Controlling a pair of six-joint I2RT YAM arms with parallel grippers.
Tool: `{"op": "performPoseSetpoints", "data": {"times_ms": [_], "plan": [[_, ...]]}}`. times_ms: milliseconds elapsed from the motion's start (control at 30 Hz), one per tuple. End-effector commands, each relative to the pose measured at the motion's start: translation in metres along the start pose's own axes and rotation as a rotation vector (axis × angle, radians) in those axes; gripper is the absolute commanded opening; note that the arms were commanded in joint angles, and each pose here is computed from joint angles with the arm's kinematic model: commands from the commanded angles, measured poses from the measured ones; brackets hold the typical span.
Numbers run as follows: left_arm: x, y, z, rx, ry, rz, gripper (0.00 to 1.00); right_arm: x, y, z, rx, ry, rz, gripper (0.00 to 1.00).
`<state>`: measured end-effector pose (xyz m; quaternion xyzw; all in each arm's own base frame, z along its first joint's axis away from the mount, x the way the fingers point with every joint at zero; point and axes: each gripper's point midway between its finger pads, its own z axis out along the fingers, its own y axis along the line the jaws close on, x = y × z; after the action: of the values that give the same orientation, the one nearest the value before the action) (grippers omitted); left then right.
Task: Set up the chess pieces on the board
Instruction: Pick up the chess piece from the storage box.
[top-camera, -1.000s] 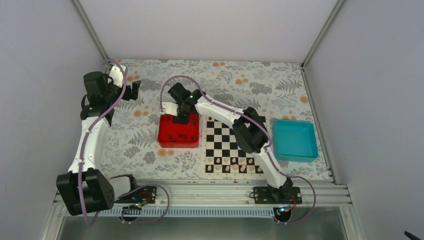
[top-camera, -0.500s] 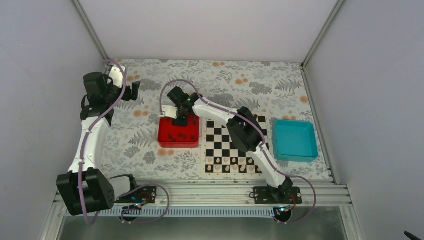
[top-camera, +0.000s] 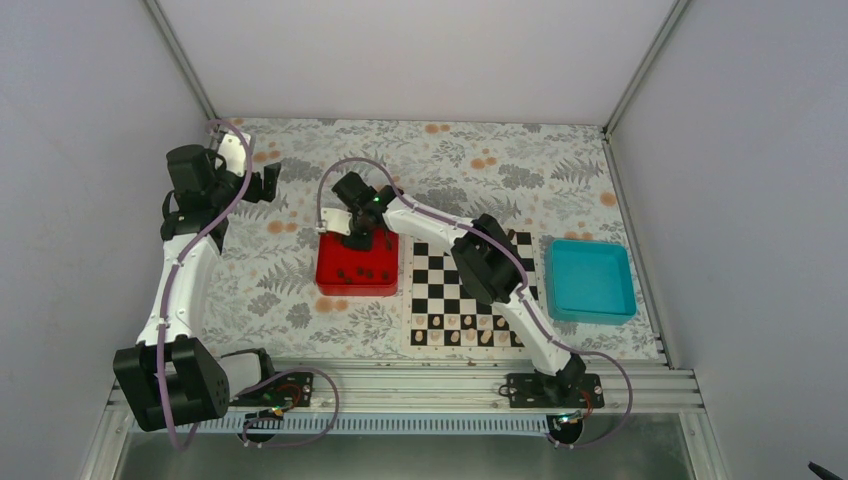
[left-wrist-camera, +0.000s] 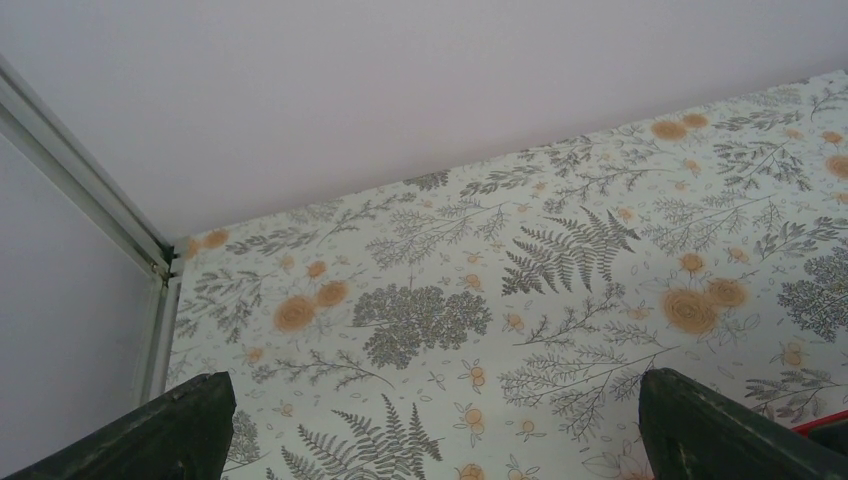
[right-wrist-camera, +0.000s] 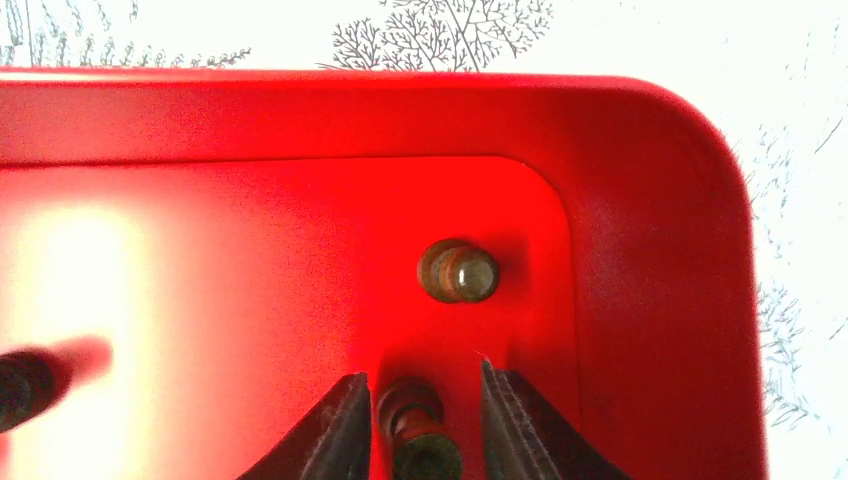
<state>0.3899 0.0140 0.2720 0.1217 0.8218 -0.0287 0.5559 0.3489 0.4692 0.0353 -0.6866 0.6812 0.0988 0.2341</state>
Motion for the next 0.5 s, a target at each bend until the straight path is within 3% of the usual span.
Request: {"op": "performPoseSetpoints", "data": {"times_ms": [0, 67, 200, 467], "plan": [[-0.002, -0.001, -0.001, 0.013, -0.017, 0.007, 1.00, -0.009, -0.005, 0.005, 0.007, -0.030, 0.013, 0.24], [-0.003, -0.001, -0.001, 0.013, -0.017, 0.007, 1.00, -0.010, -0.006, 0.003, 0.008, -0.033, 0.014, 0.14], [-0.003, -0.001, -0.001, 0.015, -0.016, 0.006, 1.00, -0.016, -0.010, -0.012, 0.027, -0.041, 0.014, 0.06], [-0.003, -0.001, -0.001, 0.013, -0.018, 0.006, 1.00, -0.030, -0.033, -0.120, 0.087, -0.138, 0.055, 0.04]]}}
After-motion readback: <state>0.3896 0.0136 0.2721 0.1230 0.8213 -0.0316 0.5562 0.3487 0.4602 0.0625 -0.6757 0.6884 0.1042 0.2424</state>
